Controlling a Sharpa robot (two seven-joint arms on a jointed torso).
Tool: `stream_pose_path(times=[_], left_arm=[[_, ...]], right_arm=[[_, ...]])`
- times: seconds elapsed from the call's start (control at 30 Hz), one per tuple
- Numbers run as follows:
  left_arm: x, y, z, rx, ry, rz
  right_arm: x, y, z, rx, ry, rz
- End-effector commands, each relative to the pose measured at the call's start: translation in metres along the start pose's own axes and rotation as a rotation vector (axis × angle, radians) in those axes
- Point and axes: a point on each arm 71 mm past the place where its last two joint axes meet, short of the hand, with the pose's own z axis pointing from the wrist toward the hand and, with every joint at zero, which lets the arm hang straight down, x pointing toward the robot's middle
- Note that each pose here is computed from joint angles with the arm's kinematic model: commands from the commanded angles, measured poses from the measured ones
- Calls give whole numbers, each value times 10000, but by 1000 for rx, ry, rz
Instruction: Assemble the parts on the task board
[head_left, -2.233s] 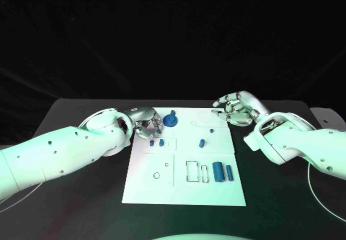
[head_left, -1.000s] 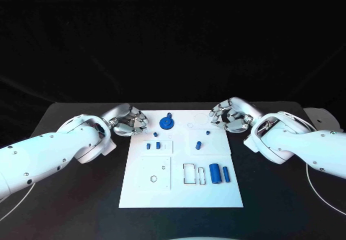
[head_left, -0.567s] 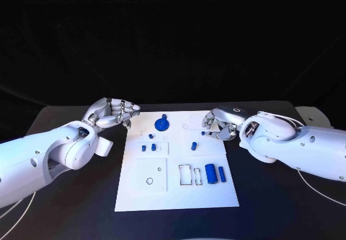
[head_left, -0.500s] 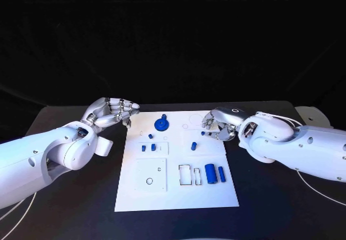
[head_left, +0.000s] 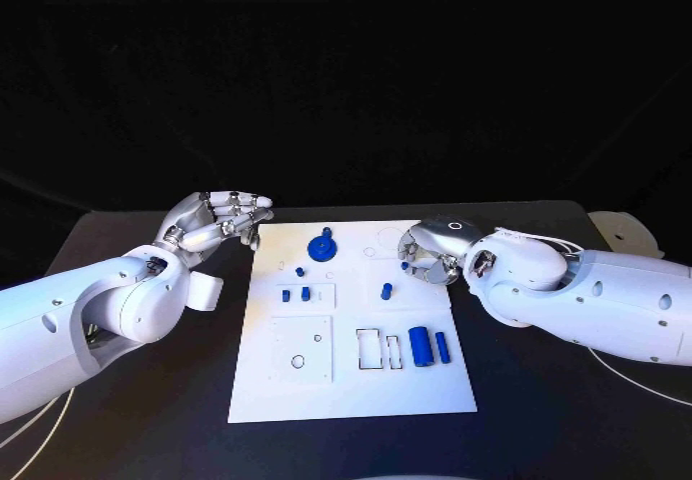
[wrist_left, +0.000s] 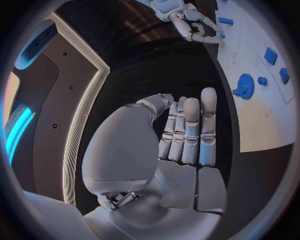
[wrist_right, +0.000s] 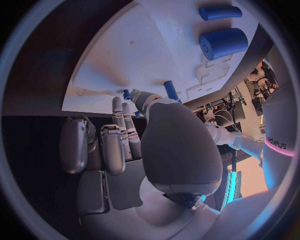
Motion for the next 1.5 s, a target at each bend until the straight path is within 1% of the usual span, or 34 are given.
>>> stream_pose_path(times=[0.03, 0.77, 1.23, 1.5], left_arm=[[20, -22, -4, 22, 6, -34], [31, -24, -25, 8, 7, -34], [28, -20, -28, 0, 4, -31], [27, -16, -29, -5, 4, -30]], right_arm=[[41, 13, 13, 4, 22, -43], [204, 72, 84, 13, 70, -74], [213, 110, 68, 22, 33, -111], [180, 126, 51, 10, -11, -97]])
